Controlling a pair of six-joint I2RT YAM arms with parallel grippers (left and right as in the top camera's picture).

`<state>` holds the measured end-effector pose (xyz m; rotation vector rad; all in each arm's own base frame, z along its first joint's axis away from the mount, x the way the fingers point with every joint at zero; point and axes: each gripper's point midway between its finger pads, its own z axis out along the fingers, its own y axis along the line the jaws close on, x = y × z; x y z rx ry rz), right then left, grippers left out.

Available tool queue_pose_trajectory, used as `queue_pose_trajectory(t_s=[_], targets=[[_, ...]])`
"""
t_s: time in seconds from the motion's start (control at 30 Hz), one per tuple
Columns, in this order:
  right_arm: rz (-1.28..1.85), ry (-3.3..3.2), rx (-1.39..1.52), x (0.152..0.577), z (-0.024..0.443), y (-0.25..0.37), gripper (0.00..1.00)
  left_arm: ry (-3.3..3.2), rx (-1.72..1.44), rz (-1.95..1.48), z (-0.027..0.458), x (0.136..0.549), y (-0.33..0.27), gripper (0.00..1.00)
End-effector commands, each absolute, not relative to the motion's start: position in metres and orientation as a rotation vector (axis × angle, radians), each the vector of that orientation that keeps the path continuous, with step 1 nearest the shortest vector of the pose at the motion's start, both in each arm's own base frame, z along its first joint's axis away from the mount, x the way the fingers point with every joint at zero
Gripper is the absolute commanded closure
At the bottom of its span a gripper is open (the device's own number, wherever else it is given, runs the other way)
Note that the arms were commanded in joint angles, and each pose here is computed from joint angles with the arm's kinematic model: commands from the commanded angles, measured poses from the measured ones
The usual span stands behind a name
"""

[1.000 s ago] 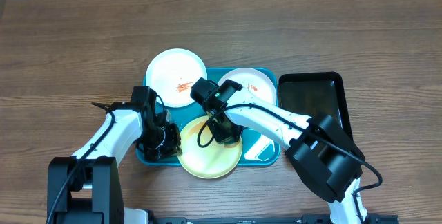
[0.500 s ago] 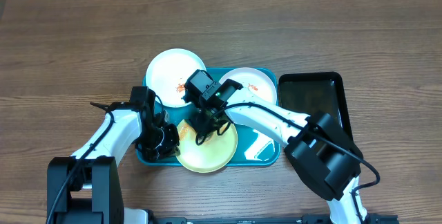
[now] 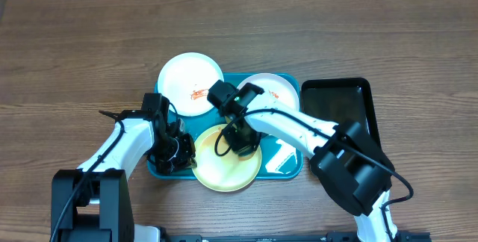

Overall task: Clean dirty plates on tray and stack at the side
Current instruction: 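Scrub the yellow plate surface with the sponge in the right gripper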

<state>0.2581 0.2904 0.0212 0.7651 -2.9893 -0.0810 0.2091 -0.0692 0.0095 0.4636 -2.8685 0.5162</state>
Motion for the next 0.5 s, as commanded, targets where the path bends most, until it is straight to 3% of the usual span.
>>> queue_pose_trajectory(t_s=[0.0, 0.47], targets=[[0.098, -3.162, 0.703, 0.305, 0.043, 0.264, 0.96, -2.864, 0.479, 0.413, 0.000, 0.201, -0.058, 0.96], [-0.375, -3.000, 0.918, 0.271, 0.021, 0.317, 0.96, -2.863, 0.479, 0.413, 0.000, 0.201, -0.058, 0.96]])
